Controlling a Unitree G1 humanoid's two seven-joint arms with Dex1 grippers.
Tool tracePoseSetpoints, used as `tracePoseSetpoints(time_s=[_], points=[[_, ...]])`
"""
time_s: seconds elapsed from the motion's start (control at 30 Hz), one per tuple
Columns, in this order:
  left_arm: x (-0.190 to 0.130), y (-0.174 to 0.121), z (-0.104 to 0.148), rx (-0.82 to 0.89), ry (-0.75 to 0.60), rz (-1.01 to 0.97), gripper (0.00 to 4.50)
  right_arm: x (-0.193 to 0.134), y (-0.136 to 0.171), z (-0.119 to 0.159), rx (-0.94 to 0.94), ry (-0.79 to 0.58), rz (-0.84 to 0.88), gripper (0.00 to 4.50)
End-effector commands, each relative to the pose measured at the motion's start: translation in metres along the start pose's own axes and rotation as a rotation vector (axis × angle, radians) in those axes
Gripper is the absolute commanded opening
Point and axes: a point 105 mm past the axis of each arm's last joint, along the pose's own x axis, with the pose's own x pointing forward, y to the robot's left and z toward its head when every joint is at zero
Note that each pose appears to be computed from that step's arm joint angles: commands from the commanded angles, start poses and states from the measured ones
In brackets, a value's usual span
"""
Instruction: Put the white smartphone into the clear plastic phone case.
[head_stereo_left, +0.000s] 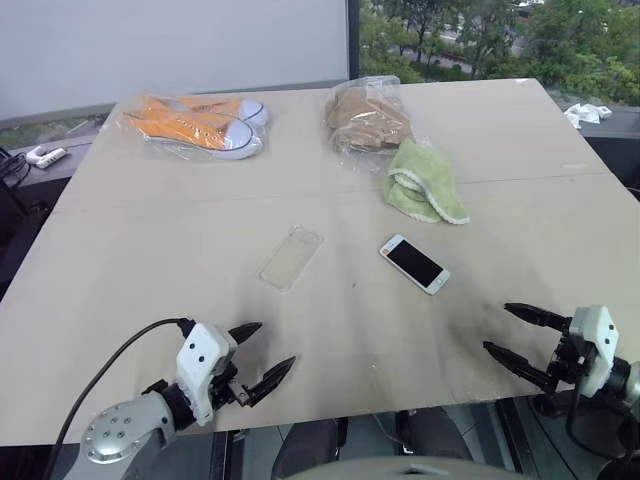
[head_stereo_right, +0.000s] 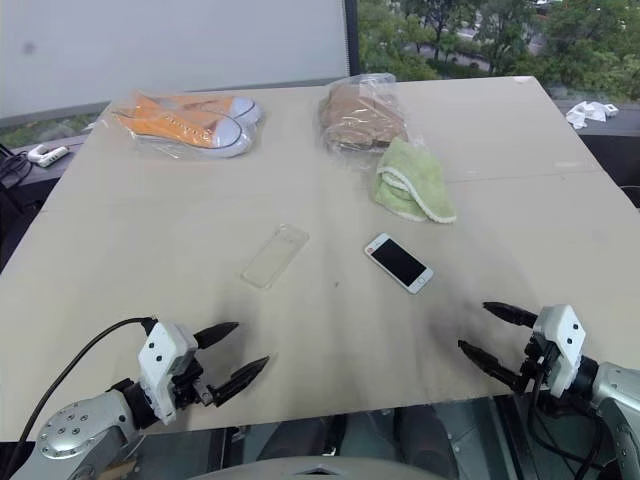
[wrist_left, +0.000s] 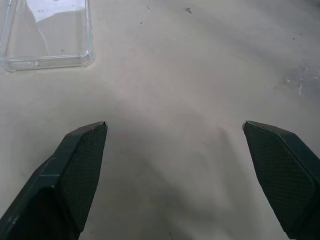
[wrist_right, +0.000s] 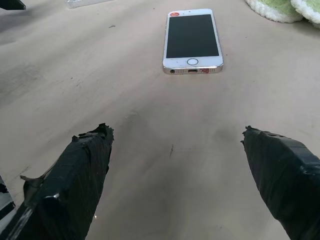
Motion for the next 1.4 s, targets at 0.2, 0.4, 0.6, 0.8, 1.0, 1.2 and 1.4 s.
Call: tracePoseSetpoints(time_s=[0.2, 0.4, 0.6, 0.8, 1.0, 1.2, 1.4], points=[[-0.007, -0.013, 0.003, -0.038, -0.025, -0.043, 4.47, -0.004, -0.006, 0.006, -0.035, -0.014, 0.002, 4.49], [-0.006, -0.012, 0.005, -0.041, -0.043, -0.041, 4.47, -0.003, -0.006, 0.007, -0.034, -0.022, 0.009, 4.49], [-0.005, -0.012, 0.008, -0.031, -0.054, -0.046, 4.47, -0.001, -0.007, 0.009, -0.045, -0.035, 0.005, 4.49], [0.012, 0.001, 0.028, 0.000, -0.108, -0.005, 4.47, 0.009, -0.004, 0.025, -0.056, -0.088, 0.029, 4.49], [0.045, 0.034, 0.054, -0.008, -0.135, 0.191, 4.47, 0.029, 0.022, 0.065, -0.058, -0.194, 0.161, 4.49], [0.077, 0.042, 0.054, -0.047, -0.099, 0.210, 4.47, 0.038, 0.038, 0.091, -0.059, -0.250, 0.241, 4.49], [0.102, 0.039, 0.046, -0.043, -0.051, 0.189, 4.47, 0.039, 0.034, 0.098, -0.086, -0.255, 0.200, 4.49]])
